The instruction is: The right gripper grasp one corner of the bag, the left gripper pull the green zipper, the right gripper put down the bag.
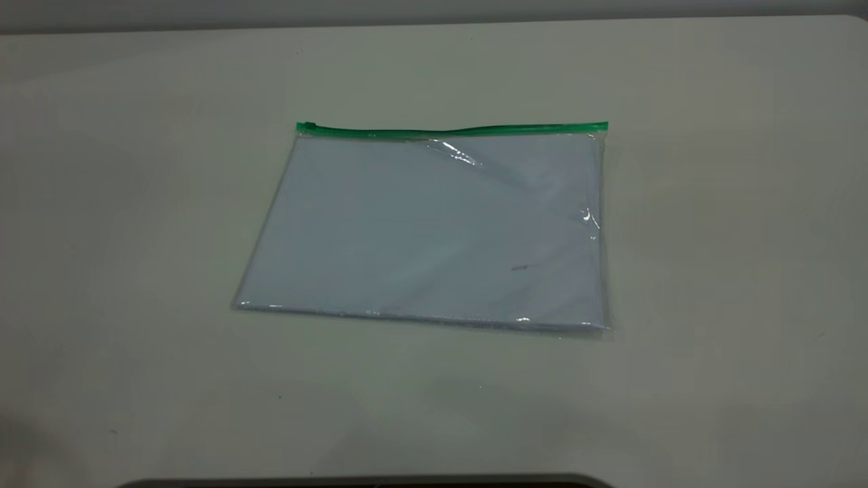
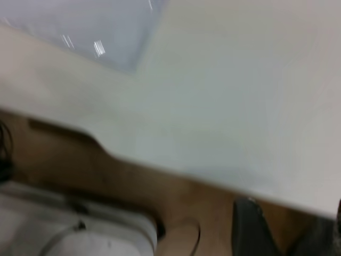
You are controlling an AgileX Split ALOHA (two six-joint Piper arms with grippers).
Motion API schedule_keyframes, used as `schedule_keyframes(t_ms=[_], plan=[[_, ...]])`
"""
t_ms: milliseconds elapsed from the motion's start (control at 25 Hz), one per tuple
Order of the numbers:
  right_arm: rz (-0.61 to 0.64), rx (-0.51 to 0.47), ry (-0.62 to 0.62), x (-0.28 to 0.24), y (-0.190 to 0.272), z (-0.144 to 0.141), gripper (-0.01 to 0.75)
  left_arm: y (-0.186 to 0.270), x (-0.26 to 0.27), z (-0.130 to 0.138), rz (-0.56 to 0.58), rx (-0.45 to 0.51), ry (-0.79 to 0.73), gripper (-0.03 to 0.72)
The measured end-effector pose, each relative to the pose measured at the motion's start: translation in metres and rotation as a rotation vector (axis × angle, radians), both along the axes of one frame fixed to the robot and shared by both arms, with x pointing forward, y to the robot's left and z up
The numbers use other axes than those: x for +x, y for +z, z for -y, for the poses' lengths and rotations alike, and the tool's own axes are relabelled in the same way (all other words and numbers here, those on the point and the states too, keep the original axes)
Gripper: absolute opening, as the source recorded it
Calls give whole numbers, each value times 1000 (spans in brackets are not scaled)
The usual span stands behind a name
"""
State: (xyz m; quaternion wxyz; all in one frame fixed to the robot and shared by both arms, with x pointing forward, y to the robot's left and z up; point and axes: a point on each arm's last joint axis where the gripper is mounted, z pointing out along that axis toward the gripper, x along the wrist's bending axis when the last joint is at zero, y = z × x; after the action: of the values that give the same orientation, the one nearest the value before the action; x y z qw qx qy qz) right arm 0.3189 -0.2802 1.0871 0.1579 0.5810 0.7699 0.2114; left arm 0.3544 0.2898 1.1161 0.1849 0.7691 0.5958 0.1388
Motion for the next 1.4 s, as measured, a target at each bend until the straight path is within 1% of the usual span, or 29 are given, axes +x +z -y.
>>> schedule_keyframes(t_ms=[80,200,360,480,600,680,840,1040,1240,1400], plan=[[-46,-13,-8,-11,-25,2,412,-29,-14,0,-72,0,2,498],[-49,-15,-14,-23,-49,5,412,-63,-33,0,-141,1,3,498],[140,19,-26,-23,-44,5,412,-92,-54,-1,-157,0,8,498],[205,43,-37,-20,-42,4,412,-92,-62,-1,-78,-7,20,498],[212,56,-38,-19,-41,3,412,-88,-70,-1,-10,-12,28,498],[194,68,-36,-21,-42,2,412,-86,-76,-1,34,-13,28,498],[87,61,-41,-27,-53,3,412,-83,-88,-1,126,-15,27,498],[81,64,-48,-29,-55,3,412,-81,-101,-1,223,-18,27,498],[83,65,-48,-29,-55,3,412,-81,-110,-1,280,-19,26,498],[82,66,-50,-29,-55,3,412,-81,-113,-1,295,-20,28,498]])
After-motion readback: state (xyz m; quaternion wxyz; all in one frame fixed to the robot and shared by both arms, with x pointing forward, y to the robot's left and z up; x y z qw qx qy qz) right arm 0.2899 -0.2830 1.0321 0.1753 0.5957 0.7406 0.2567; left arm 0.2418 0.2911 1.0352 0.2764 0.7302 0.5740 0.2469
